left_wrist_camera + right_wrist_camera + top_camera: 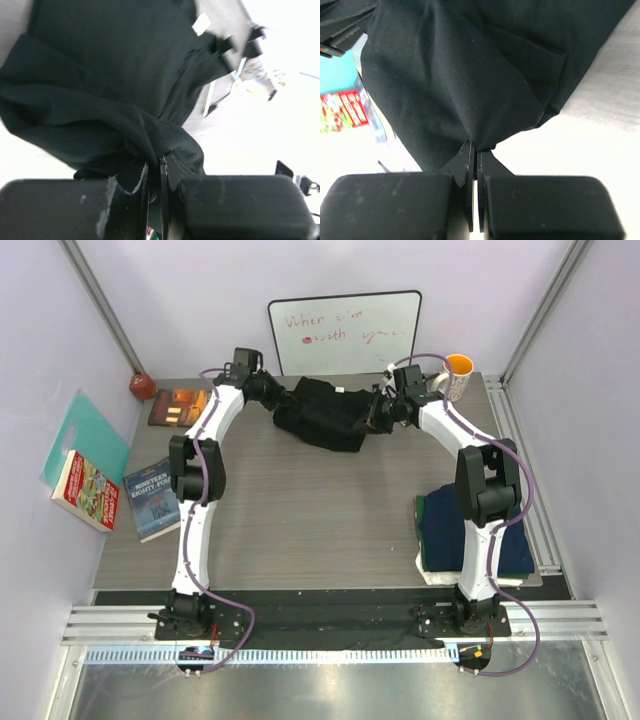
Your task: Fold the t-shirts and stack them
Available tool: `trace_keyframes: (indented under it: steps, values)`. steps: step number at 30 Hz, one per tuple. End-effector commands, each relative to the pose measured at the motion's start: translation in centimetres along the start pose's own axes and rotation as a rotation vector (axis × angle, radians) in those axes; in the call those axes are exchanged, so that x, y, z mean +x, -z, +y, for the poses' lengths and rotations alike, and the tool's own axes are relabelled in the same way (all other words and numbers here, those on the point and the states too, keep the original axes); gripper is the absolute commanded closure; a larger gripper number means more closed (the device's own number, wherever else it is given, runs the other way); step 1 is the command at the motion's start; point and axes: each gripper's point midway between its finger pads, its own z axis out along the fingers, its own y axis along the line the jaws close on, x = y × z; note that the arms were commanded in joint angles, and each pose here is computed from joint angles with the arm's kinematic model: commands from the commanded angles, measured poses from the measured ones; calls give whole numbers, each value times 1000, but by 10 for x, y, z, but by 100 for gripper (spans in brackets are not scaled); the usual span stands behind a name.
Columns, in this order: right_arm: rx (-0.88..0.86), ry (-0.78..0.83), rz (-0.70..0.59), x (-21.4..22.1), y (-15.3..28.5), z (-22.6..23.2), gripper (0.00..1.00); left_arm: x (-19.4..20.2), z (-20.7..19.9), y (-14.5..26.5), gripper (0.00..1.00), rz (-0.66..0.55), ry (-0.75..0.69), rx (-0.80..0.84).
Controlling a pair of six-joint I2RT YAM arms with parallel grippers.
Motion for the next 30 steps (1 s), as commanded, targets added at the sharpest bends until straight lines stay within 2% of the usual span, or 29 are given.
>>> trace_keyframes:
  steps: [1,8,13,19,21,23,27,30]
  values:
    - [-4,-31,-153,-37,4,4,99,-32,-56,3,90,-110,-19,201]
    - [-1,-94,-223,-53,-9,-6,98,-48,-63,-11,90,-155,-8,252]
    - [-22,-200,-263,-66,-24,-17,93,-53,-54,-24,89,-171,6,251]
    - [-17,-254,-316,-81,-34,-27,87,-56,-47,-39,85,-170,25,267]
    - [-11,-280,-338,-88,-35,-29,85,-59,-48,-42,82,-182,20,279]
    - [-13,-318,-352,-92,-38,-32,77,-61,-48,-45,74,-190,19,289]
    - [-20,-339,-413,-107,-39,-33,75,-65,-49,-49,67,-200,21,298]
    - [-35,-334,-443,-121,-38,-28,68,-67,-47,-48,65,-219,20,287]
